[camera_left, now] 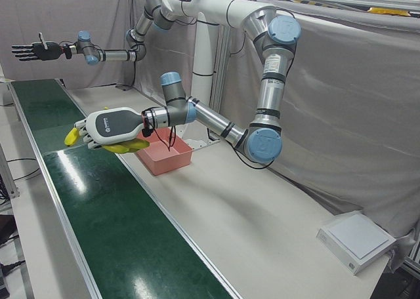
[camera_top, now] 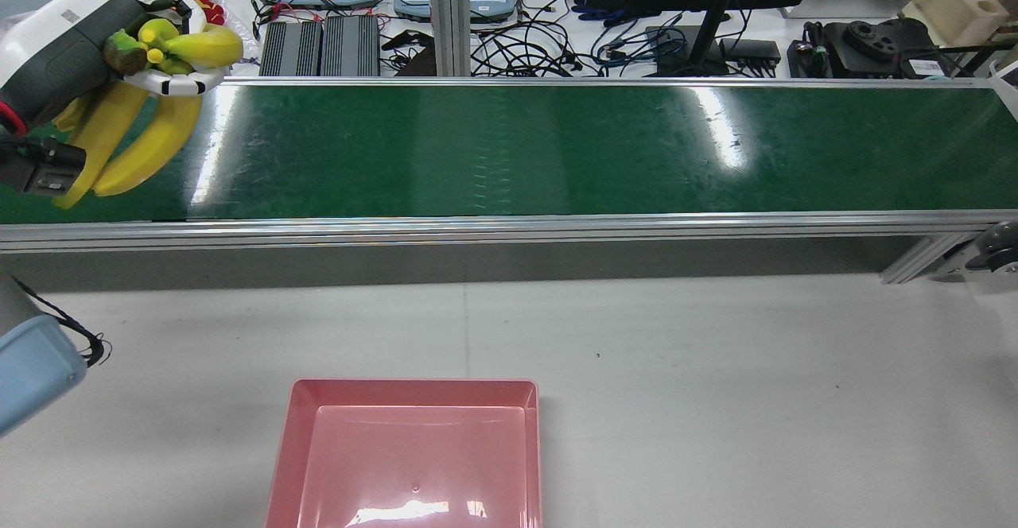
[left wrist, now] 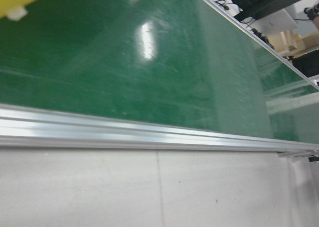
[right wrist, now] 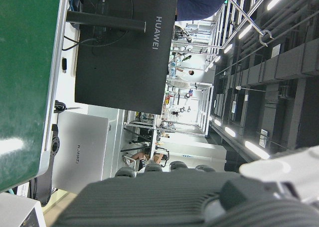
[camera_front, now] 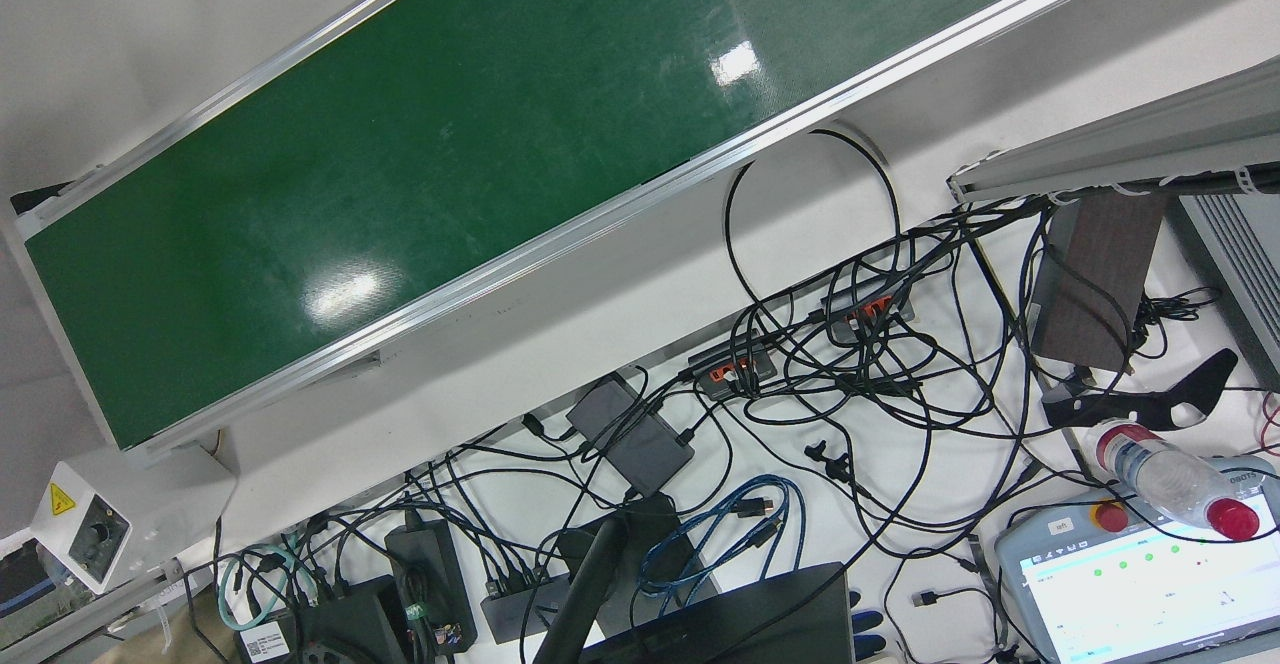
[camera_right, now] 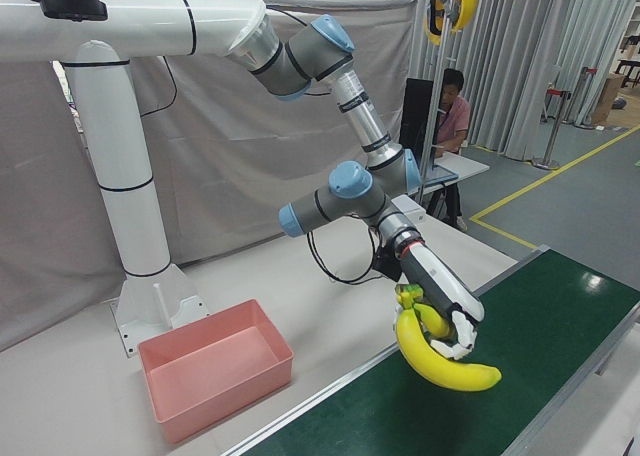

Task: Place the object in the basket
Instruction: 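Lift the bananas off the belt with the left hand toward the tray, then lower the bananas into the pink tray and open the left hand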

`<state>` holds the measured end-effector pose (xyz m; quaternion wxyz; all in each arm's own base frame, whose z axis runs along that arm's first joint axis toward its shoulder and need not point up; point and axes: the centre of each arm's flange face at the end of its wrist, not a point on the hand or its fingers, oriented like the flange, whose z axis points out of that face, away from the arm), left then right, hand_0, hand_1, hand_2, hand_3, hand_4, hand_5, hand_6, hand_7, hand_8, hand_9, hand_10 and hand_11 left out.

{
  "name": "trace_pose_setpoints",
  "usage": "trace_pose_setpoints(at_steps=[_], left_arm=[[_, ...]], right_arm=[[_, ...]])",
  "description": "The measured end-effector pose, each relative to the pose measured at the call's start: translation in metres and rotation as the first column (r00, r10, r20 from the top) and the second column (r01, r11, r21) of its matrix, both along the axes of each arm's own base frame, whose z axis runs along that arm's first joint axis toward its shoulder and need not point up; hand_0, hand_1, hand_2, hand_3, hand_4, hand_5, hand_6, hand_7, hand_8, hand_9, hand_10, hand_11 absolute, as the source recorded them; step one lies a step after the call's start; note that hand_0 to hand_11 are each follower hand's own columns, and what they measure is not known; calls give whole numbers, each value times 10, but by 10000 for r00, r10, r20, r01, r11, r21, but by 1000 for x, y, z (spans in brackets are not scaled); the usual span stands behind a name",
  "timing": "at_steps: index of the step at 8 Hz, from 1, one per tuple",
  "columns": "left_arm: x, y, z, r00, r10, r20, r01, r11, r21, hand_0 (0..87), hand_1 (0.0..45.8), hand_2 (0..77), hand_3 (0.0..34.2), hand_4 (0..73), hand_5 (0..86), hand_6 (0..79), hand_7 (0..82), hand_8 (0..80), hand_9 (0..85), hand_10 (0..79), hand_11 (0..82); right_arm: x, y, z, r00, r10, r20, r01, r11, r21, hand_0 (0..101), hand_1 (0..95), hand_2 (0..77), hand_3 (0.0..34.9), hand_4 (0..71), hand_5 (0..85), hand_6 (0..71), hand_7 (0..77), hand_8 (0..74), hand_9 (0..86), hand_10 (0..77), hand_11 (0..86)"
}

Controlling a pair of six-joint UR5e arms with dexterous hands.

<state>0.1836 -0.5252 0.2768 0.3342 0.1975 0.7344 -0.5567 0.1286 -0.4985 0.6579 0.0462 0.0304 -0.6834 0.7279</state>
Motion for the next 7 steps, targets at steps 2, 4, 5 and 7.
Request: trace_pose_setpoints(at_steps=[2, 4, 5, 7], left_arm=[[-12, 40, -17, 9926, 1127, -462, -1095, 9917, 667, 481, 60, 300, 0, 316, 698, 627, 633, 616, 654, 513, 660], [30, 71, -17, 9500, 2835, -1313, -2739, 9579, 861, 481, 44, 153, 0, 289, 698, 627, 633, 616, 654, 491, 660], [66, 91, -18, 9118, 3760, -1649, -3636, 9261, 1010, 481, 44, 131, 0, 284, 698, 627, 633, 616, 660, 480, 665], [132, 135, -24, 8329, 5182, -1945, -5021, 8552, 1283, 488, 44, 131, 0, 295, 698, 627, 633, 616, 660, 480, 665]], right_arm=[[0, 0, 0, 10000, -1, 0, 1, 10000, 0, 1, 0, 5, 0, 0, 0, 0, 5, 0, 0, 0, 0], [0, 0, 0, 10000, -1, 0, 1, 10000, -8, 1, 0, 5, 0, 0, 0, 0, 5, 0, 0, 0, 0], [0, 0, 1, 10000, -2, -4, 2, 10000, -13, 1, 0, 5, 0, 0, 0, 0, 5, 0, 0, 0, 0], [0, 0, 1, 10000, -1, 0, 1, 10000, -14, 0, 0, 5, 0, 0, 0, 0, 5, 0, 0, 0, 0]])
